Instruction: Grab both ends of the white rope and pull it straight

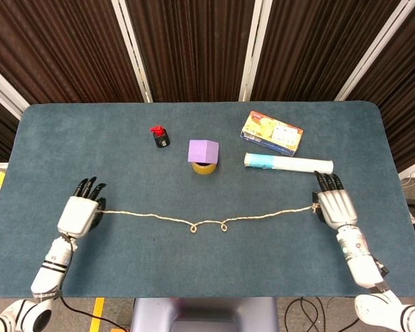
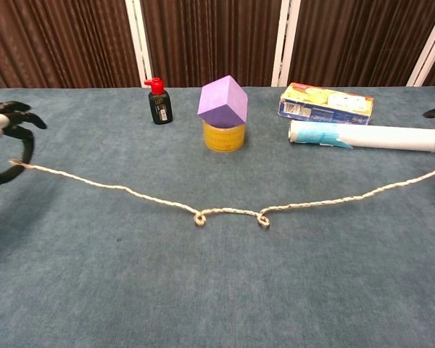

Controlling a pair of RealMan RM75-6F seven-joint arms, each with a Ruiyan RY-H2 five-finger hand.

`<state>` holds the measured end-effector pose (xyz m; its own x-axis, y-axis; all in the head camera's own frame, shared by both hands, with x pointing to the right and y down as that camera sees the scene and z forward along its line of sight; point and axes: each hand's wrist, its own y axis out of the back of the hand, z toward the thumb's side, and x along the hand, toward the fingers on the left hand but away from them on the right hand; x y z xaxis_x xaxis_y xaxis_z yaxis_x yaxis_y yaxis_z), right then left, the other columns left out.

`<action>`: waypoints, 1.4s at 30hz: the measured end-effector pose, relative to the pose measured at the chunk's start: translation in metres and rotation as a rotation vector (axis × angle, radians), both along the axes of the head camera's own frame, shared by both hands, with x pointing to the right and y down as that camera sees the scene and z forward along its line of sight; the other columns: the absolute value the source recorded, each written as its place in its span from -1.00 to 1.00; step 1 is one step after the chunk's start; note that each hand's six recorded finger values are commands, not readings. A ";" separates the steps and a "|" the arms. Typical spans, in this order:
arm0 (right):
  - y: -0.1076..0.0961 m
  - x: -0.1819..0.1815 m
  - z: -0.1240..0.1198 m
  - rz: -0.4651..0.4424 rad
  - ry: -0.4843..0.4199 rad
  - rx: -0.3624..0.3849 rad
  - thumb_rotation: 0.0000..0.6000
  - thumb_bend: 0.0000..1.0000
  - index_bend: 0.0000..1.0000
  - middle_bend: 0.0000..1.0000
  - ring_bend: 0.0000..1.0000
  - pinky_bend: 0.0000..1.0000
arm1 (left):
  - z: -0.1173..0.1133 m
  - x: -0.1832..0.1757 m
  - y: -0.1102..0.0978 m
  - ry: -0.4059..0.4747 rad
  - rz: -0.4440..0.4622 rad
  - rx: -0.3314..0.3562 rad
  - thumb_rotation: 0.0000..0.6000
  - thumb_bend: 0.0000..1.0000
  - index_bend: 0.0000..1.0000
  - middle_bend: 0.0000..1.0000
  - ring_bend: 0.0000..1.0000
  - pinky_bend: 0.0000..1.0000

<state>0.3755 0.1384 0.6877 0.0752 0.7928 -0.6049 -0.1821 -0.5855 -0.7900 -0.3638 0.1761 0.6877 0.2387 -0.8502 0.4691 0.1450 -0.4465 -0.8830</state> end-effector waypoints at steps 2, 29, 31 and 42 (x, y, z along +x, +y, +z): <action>-0.001 0.007 -0.001 0.013 0.009 0.003 1.00 0.20 0.53 -0.79 -1.00 -1.00 | -0.003 -0.008 0.002 -0.007 -0.012 0.003 1.00 -0.02 0.26 -0.66 -0.94 -0.76; 0.005 0.075 0.001 0.155 0.058 -0.016 1.00 0.20 0.53 -0.79 -1.00 -1.00 | 0.005 -0.044 0.030 -0.040 -0.063 -0.045 1.00 -0.02 0.25 -0.66 -0.94 -0.77; 0.005 0.079 0.004 0.164 0.067 -0.024 1.00 0.20 0.53 -0.79 -1.00 -1.00 | 0.007 -0.047 0.029 -0.045 -0.071 -0.049 1.00 -0.02 0.25 -0.66 -0.94 -0.77; 0.007 0.090 0.008 0.192 0.076 -0.040 1.00 0.20 0.53 -0.79 -1.00 -1.00 | 0.024 -0.053 0.031 -0.053 -0.096 -0.104 1.00 -0.02 0.21 -0.66 -0.94 -0.76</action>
